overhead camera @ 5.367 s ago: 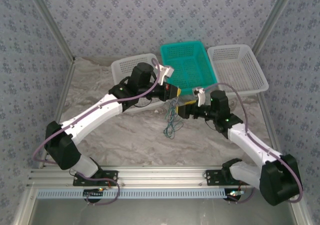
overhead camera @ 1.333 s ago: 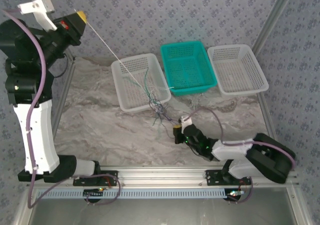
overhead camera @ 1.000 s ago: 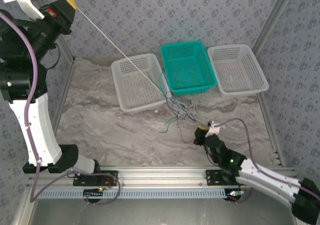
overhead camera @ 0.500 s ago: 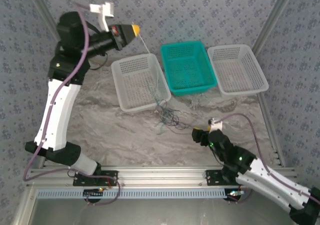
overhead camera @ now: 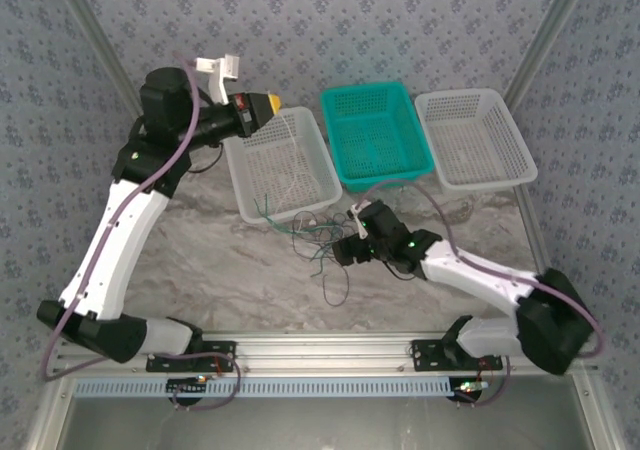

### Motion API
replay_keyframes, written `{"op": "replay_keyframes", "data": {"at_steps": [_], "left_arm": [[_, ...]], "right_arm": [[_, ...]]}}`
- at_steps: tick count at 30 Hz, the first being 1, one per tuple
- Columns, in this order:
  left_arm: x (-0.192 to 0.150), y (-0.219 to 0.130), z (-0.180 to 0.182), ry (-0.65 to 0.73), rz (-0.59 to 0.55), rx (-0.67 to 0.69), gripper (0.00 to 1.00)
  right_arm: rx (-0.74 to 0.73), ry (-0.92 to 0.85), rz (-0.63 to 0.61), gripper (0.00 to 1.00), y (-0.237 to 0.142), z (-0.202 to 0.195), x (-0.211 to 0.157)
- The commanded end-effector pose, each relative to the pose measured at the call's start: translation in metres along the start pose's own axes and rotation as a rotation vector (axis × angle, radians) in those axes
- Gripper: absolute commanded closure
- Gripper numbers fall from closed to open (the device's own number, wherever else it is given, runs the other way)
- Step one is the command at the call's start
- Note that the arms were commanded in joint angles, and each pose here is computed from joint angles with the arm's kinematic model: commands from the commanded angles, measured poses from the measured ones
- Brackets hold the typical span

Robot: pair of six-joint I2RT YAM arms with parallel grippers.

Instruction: Untangle the cables

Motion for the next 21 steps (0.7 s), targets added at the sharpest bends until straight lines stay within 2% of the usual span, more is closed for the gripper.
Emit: {"op": "replay_keyframes", "data": {"at_steps": [1,4,8,12,17,21], "left_arm": [[0.003,-0.014,-0.016,0.027,-0.044,-0.050,1.00],[0.000,-0.018,-0.018,0.030,-0.047,-0.053,1.00],[-0.001,-0.019,-0.016,0.029,-0.052,-0.048,1.00],[-0.001,-0.018,-0.015,0.022,-0.051,-0.056,1.00],[-0.001,-0.019,-0.016,0.026,-0.055,-0.057,1.00],[-0.001,-0.020,-0.016,0.026,-0.059,-0.053,1.00]], "right_arm": [[0.061,-0.018,-0.092,0.17,0.018,-0.006,0.025],[0.112,0.054,-0.085,0.21,0.036,-0.011,0.015],[0.147,0.047,-0.099,0.21,0.043,-0.003,0.003],[0.064,0.014,-0.066,0.19,0.049,-0.008,-0.016],[-0.100,-0.155,-0.004,0.06,0.064,0.004,-0.020],[-0.151,-0.153,0.013,0.07,0.080,0.006,-0.019]]}}
Point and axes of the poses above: each hand's point on the last joint's axis, 136 mm out from that joint toward the fingers, its own y axis out along the fingers, its own z axis along the line the jaws close on, x = y × z, the point moved 4 cm from there along -y, back along the fingers, and after that the axes turned 15 degrees about -y, right-handed, at the moved point
